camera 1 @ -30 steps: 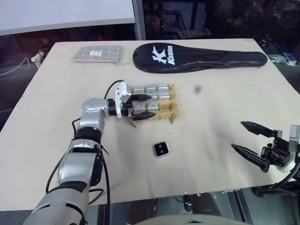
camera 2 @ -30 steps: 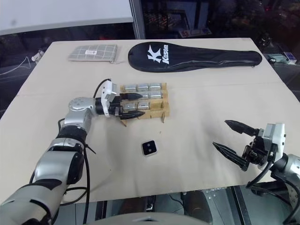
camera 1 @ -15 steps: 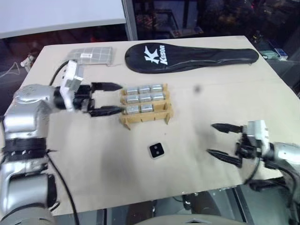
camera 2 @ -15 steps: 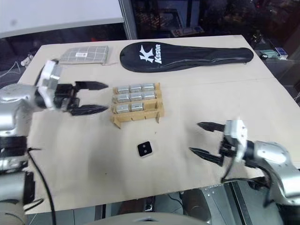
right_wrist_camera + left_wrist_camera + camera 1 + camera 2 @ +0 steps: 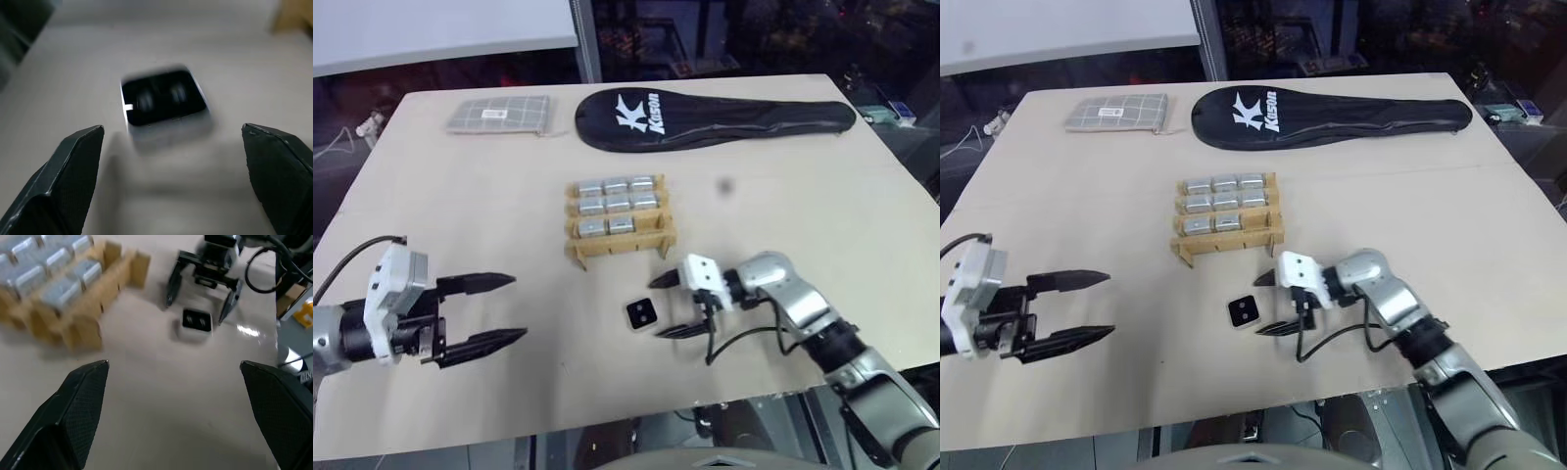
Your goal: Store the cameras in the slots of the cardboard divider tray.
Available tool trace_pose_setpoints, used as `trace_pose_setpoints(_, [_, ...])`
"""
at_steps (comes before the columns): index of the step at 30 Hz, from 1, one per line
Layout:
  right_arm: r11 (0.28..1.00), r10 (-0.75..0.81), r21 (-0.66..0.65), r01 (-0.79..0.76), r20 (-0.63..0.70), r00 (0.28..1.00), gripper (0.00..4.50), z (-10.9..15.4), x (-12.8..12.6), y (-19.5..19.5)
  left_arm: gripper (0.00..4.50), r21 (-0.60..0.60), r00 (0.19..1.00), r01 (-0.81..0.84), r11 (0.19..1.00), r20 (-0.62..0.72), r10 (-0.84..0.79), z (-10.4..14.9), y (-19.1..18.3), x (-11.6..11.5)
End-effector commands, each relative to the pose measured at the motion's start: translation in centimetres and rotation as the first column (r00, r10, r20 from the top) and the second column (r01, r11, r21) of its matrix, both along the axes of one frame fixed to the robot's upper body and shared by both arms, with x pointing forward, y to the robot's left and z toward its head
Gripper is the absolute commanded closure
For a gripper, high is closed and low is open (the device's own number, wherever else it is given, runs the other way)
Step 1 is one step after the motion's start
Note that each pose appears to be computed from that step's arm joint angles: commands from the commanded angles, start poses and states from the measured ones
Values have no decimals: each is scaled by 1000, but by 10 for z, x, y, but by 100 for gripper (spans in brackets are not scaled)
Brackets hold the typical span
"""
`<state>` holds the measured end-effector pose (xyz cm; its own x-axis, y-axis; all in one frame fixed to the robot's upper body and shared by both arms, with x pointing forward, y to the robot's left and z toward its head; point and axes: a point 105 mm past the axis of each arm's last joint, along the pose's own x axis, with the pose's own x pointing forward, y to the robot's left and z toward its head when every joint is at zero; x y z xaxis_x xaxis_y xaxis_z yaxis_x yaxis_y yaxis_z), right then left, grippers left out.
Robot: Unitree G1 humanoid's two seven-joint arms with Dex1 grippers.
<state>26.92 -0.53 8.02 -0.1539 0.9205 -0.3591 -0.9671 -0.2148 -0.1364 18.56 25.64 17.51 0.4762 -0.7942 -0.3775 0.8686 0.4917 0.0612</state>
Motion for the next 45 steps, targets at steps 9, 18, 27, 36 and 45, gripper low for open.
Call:
trace_pose_setpoints(9, [1000, 16, -13, -16, 20, 1000, 121, 1, 2, 2, 0, 44, 999, 8, 999, 42, -10, 2, -4, -7])
trace_pose_setpoints(18, [997, -61, 61, 57, 74, 995, 259, 21, 9, -10, 0, -73, 998, 42, 996, 59, -38, 0, -19, 9])
trace_pose_setpoints(27, [965, -246, 212, 156, 509, 825, 259, 78, 34, -23, 0, -255, 990, 130, 958, -19, -140, -6, -74, 53])
trace_pose_setpoints(36, [961, -265, 259, 100, 745, 612, 259, 102, 38, -18, 0, -381, 966, 208, 901, -63, -250, 8, -110, 92])
trace_pose_setpoints(45, [945, -280, 326, -17, 838, 468, 259, 124, 28, 2, 0, -488, 958, 138, 862, -156, -242, 22, -116, 112])
